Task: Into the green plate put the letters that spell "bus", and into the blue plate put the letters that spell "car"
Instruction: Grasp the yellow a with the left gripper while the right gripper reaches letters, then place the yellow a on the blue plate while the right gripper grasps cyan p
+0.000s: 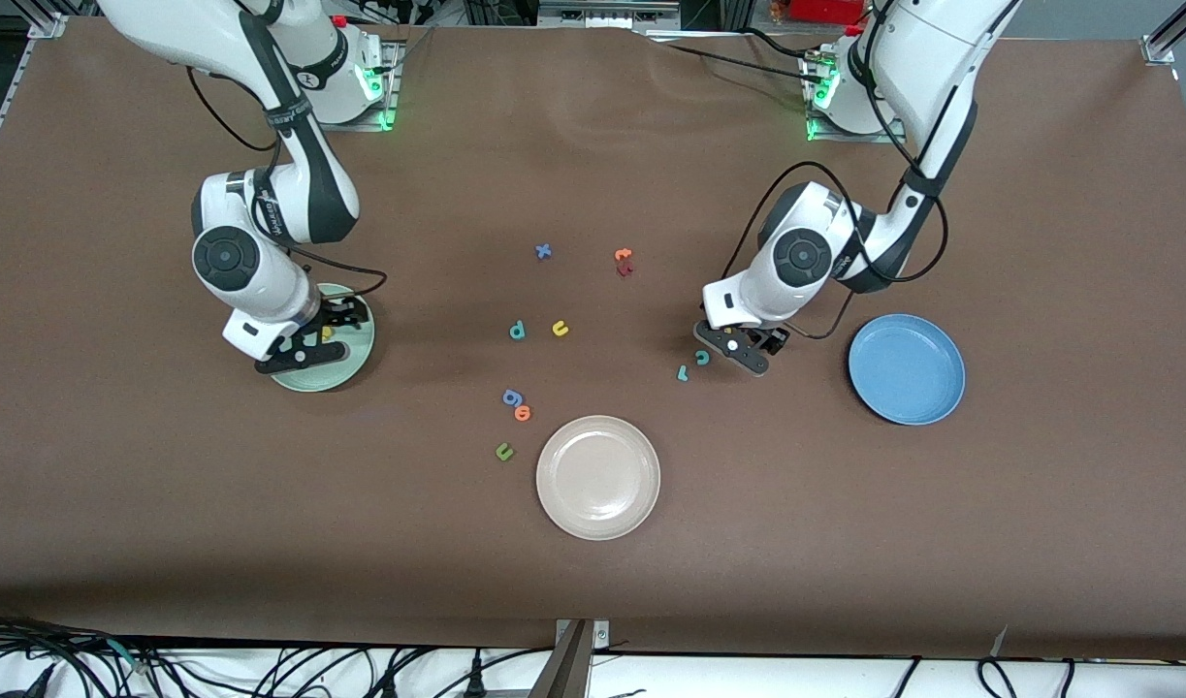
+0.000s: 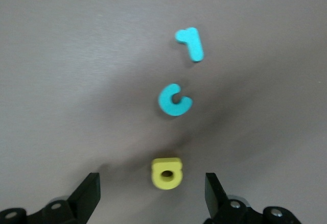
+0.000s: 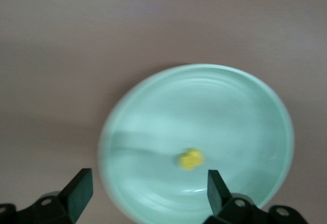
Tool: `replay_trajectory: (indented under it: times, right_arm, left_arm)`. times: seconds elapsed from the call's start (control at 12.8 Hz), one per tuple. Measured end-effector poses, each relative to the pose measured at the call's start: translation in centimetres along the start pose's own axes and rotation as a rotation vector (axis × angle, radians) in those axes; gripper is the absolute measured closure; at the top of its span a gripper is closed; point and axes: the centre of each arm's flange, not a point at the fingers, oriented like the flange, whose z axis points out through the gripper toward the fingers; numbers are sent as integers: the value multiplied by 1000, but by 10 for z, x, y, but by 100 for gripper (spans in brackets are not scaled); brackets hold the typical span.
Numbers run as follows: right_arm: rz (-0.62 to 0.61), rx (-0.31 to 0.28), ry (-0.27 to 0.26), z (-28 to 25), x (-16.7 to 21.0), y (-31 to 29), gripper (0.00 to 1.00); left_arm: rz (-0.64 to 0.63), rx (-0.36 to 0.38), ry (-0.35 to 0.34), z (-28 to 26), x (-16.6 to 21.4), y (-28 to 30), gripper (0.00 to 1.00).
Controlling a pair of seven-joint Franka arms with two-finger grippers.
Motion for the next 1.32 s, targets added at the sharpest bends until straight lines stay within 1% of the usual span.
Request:
replay_trajectory:
  times: [0.23,0.47,0.54,0.62,0.7,0.78,0.86,0.93,1.01,1.09,1.17,1.25,1.32]
  right_arm:
    - [198,34,8,-22,6,-72,0]
    - [392,33,-2,-9,6,-146,1]
    - [456,31,1,-3,8,-168,4]
    - [521,34,11,4,11,-188,4]
    - [584,45,28,13,13,-205,9]
    - [635,60,48,24,14,-221,11]
    - [672,70,61,37,13,-234,14]
    - [695,75,67,50,12,-242,14]
    - [710,76,68,59,11,-246,19]
    - [724,76,68,63,11,-246,19]
    - [741,76,68,63,12,-246,24]
    - [748,76,68,64,13,-246,24]
    - [749,75,67,65,13,-246,31]
  left_arm:
    - [1,-2,-3,7,0,6,9]
    - [-1,-4,-3,12,0,5,9]
    - [-1,-5,-5,14,0,5,11]
    - [1,-6,-4,17,0,7,11]
    - [2,-6,1,17,0,7,18]
    - [2,-6,2,17,0,7,19]
    - [1,-6,5,17,1,7,31]
    - [2,-6,8,16,1,7,42]
    - [5,-6,9,15,2,9,49]
    - [5,-6,9,15,2,9,50]
    - [6,-6,9,15,2,9,51]
    - [8,-6,10,15,2,11,55]
    - [9,-7,11,15,2,11,57]
